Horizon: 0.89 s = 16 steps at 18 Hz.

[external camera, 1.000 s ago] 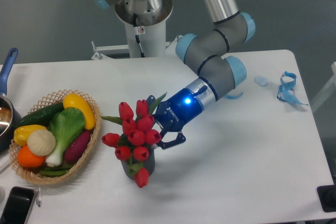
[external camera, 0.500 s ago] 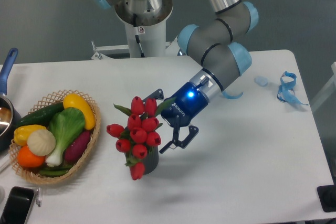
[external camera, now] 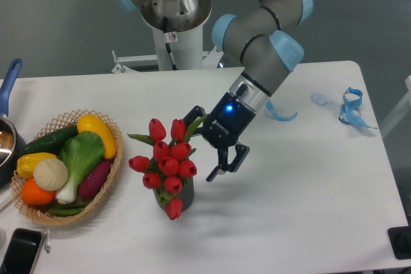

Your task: Insert the flowers into the vase

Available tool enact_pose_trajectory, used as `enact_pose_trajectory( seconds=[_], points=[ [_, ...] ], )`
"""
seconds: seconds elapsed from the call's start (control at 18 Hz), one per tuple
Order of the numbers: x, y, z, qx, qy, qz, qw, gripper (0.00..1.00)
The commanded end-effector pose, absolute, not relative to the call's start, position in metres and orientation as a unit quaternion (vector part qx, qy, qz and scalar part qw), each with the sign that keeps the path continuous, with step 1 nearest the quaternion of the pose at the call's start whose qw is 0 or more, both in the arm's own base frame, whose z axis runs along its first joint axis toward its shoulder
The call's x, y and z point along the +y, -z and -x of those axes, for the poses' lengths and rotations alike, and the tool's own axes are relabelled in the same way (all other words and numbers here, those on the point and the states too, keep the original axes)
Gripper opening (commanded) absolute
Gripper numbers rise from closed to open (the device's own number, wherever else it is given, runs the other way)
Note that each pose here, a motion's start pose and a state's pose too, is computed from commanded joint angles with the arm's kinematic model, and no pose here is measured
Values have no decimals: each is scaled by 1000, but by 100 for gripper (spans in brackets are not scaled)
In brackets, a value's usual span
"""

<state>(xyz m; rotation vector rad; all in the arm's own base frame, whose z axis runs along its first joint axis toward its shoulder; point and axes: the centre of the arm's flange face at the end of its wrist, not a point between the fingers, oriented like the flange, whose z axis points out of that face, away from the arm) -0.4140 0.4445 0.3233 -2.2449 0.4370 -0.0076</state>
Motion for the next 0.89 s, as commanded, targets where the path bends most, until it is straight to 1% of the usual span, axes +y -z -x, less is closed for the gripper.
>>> enact_pose_trajectory(
  seconds=[0.06, 0.11, 0.17, 0.33, 0.39, 0.5, 0.61, 0.72, 0.78, 0.89],
  points=[
    [431, -331, 438, 161, -35, 912, 375, 100],
    [417, -332, 451, 150, -54, 923, 349, 100],
    [388, -337, 475, 124, -79, 933, 328, 100],
    [320, -372, 512, 68, -142, 945, 286, 100],
    [309, -377, 522, 56, -156, 950, 264, 100],
    [282, -382, 533, 29, -182, 963, 197, 100],
    [261, -384, 534, 9, -185, 972, 146, 100],
    [241, -387, 539, -7, -182, 975, 127, 100],
    [230, -394, 539, 0, -180, 976, 120, 100],
    [196, -407, 535, 28, -161, 982, 91, 100]
  ],
)
